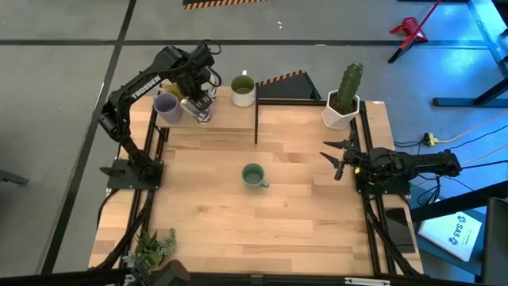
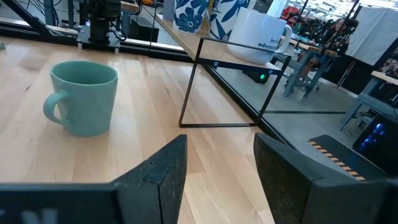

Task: Place coffee mugs
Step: Align the patterned blue mug with the other patterned blue mug on the shelf, then put the light green mug on the shelf

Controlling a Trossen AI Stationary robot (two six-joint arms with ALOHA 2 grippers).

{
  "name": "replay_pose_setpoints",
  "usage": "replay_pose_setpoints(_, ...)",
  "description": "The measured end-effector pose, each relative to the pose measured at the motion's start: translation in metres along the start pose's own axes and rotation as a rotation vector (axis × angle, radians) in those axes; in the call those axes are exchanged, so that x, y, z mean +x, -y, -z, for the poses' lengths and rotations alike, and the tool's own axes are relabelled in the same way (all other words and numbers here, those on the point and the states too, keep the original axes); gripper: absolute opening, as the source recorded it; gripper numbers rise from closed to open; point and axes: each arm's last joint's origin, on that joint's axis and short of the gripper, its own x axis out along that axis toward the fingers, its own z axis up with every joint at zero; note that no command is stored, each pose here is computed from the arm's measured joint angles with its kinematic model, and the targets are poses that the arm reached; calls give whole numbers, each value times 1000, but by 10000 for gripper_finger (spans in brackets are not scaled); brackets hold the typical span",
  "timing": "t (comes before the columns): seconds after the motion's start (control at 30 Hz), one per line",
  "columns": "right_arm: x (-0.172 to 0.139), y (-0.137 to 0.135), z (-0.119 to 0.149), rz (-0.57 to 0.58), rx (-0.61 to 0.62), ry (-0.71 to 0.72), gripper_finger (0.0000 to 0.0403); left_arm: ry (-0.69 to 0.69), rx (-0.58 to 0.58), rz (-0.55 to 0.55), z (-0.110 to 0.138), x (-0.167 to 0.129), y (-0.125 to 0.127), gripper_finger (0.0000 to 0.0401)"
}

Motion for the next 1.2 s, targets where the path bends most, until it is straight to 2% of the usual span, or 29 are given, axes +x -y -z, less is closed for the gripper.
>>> replay_pose_setpoints(0.2,0,0,0,-1,0,0,177,-1,4,0,1,-6,-1,142)
replay_pose_setpoints(0.47,0,0,0,-2,0,0,177,111,-15,-3,1,-41,-5,143)
replay_pose_setpoints(0.7,0,-4,-2,-152,2,40,177,317,-61,120,6,-92,-4,144)
replay_pose_setpoints(0.8,1,-7,-3,-203,-34,46,177,410,-31,223,11,-116,3,144)
replay_pose_setpoints(0.93,9,-11,-2,-221,-114,13,177,513,54,389,19,-143,22,144)
replay_pose_setpoints(1.0,13,-14,-2,-224,-136,-3,177,542,120,439,24,-152,37,144)
replay_pose_setpoints(1.2,28,-22,3,-225,-168,-83,177,511,412,438,40,-154,112,144)
